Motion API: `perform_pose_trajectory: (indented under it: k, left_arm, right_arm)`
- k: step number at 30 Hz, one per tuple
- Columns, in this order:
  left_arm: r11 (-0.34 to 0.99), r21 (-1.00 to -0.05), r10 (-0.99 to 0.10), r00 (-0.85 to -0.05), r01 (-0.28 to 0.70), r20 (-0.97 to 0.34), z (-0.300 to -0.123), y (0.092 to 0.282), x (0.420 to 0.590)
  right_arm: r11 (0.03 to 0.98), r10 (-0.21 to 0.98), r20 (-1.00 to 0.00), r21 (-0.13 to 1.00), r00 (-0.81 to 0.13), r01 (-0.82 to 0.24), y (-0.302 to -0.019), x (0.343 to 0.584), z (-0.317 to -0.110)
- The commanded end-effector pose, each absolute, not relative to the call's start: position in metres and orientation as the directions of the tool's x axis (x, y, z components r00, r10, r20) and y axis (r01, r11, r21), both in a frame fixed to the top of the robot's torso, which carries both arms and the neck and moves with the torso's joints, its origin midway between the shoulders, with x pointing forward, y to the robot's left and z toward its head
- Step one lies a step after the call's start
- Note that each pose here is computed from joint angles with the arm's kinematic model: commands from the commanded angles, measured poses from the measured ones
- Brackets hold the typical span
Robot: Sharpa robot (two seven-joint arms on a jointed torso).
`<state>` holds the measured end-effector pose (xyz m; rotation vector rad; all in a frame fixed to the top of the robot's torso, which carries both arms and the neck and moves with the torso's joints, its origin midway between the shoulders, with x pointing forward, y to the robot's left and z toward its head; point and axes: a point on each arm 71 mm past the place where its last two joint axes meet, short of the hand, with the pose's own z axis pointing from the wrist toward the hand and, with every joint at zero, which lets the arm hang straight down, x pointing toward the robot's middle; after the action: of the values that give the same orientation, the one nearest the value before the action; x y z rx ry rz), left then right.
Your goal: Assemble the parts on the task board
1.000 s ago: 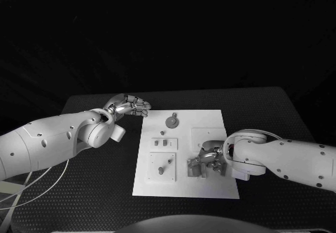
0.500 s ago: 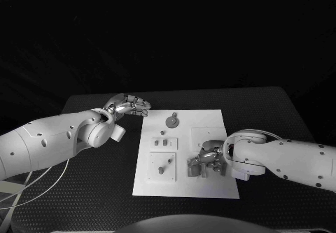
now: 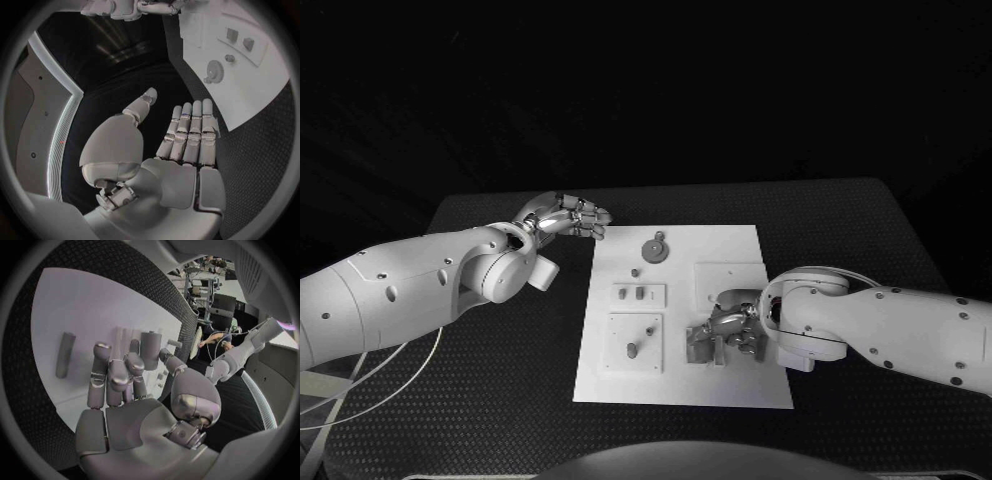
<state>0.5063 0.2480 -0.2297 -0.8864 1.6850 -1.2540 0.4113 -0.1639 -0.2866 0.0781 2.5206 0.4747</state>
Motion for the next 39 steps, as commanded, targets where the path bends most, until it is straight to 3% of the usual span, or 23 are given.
perform_pose_trajectory:
  k: [1,39]
  left_arm:
    - [0.239,-0.97,-0.89,-0.412,-0.05,-0.198,-0.2282,0.2461,0.506]
    - [0.238,-0.97,-0.889,-0.413,-0.049,-0.197,-0.2282,0.2456,0.5064]
  right_arm:
    - [0.938,0.139,-0.512,0.343,-0.848,-0.053,-0.1632,0.409,-0.2887]
    - [0.939,0.149,-0.511,0.343,-0.846,-0.042,-0.1651,0.4099,-0.2892]
